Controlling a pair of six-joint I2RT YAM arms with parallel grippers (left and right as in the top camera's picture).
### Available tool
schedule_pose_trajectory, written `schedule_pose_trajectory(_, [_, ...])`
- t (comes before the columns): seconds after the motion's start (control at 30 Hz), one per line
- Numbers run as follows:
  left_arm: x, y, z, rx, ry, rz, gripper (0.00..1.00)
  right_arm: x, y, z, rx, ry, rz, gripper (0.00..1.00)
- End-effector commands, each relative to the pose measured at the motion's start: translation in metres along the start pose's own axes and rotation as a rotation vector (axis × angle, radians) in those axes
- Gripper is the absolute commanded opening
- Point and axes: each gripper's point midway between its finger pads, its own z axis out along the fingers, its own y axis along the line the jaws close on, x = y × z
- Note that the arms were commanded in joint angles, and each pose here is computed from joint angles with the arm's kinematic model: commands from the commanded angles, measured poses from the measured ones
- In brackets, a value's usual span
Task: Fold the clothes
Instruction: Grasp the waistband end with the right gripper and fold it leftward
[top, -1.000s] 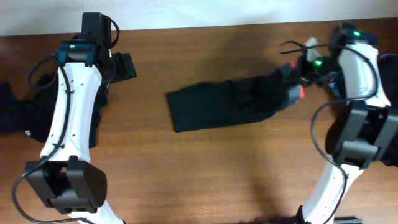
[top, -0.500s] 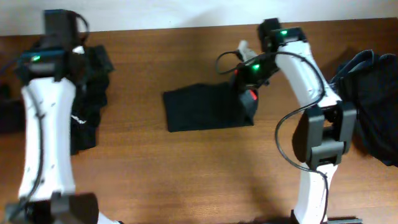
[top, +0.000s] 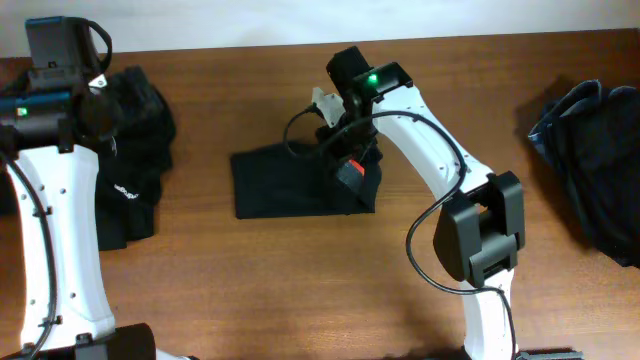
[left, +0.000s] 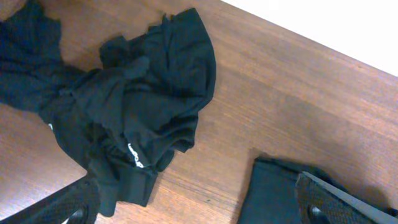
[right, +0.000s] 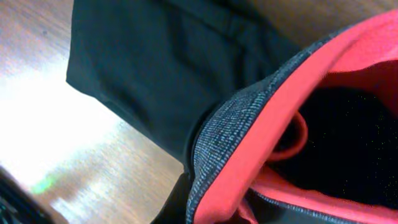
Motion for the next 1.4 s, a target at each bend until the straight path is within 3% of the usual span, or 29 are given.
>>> schedule_pose_trajectory(0.0, [0.000,0.000,0.001,0.005,0.005,0.013,0.99,-0.024,0.000,-0.049,0.043,-0.125,0.008,0.04])
schedule_pose_trajectory(0.27, [-0.004,0.003,0.002,0.002,-0.006,0.004,0.99,-0.048,0.016,-0.111,0.052,-0.261,-0.029,0.04])
schedule_pose_trajectory(0.53, [-0.003,0.003,0.002,0.002,-0.003,0.005,0.99,-0.036,-0.025,-0.156,0.085,-0.290,0.076,0.04])
schedule_pose_trajectory(1.03, [-0.001,-0.002,0.002,0.031,0.008,0.005,0.99,0.015,-0.125,-0.192,0.124,-0.244,0.256,0.04])
schedule_pose_trajectory(1.37, [0.011,-0.018,0.028,0.089,0.092,0.010,0.99,0.015,-0.105,-0.185,0.078,-0.217,0.159,0.04])
